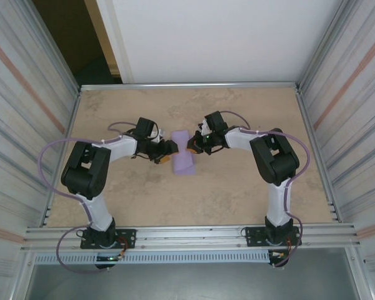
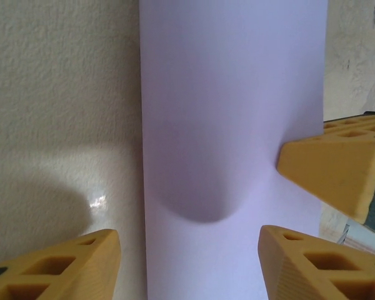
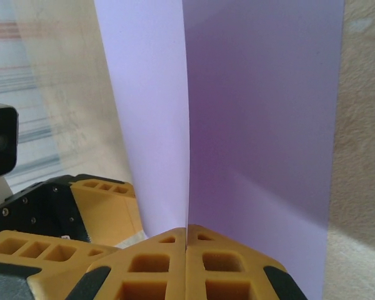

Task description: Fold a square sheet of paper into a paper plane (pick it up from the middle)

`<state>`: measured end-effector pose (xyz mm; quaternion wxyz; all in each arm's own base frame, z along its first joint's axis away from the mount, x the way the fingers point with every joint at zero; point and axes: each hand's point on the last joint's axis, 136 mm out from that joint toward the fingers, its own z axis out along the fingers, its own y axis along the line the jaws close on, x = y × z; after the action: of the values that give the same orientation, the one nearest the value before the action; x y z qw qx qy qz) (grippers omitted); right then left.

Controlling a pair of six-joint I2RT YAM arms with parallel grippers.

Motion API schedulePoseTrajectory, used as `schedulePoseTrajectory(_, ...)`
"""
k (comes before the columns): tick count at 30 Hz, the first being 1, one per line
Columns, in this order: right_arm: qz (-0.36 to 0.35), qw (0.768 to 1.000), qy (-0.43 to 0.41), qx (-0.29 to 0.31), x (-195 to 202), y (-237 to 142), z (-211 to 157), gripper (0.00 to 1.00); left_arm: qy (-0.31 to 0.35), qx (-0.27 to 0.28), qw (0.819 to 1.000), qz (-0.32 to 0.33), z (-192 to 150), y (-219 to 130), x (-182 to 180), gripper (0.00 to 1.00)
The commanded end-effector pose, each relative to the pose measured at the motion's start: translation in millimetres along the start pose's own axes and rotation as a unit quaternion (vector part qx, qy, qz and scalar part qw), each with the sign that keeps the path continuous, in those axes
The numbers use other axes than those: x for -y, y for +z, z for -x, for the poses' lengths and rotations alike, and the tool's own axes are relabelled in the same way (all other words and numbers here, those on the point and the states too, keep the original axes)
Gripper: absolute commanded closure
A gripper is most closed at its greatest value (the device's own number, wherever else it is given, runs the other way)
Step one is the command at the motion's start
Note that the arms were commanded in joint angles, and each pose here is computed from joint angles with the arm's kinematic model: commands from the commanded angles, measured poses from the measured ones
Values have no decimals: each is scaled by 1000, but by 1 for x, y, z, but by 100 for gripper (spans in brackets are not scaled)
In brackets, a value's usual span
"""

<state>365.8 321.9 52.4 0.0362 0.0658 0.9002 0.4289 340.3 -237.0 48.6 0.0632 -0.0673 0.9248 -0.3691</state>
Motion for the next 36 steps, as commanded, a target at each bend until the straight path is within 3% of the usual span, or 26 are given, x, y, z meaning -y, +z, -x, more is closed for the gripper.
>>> schedulePoseTrajectory(1,9,1000,-10,-10,2,5,0,100,11,-1,1000,3,6,2,6,40)
schedulePoseTrajectory(9,15,1000,-6,-14,3,6,-1,100,20,-10,999,28,12,7,1,41)
schedulePoseTrajectory(20,12,1000,8,-15,12,11,-7,100,8,-26,998,57,11,20,-11,52)
schedulePoseTrajectory(24,6,1000,13,2,13,2,-5,88,-2,-38,995,87,6,26,-26,56)
schedulePoseTrajectory(26,0,1000,10,18,12,-7,-3,72,-5,-47,994,98,2,30,-33,58)
schedulePoseTrajectory(29,-13,999,6,51,11,-28,-1,62,-7,-58,992,111,-4,35,-43,59)
schedulePoseTrajectory(36,-44,992,-1,122,14,-67,-5,53,3,-79,987,141,-13,41,-58,58)
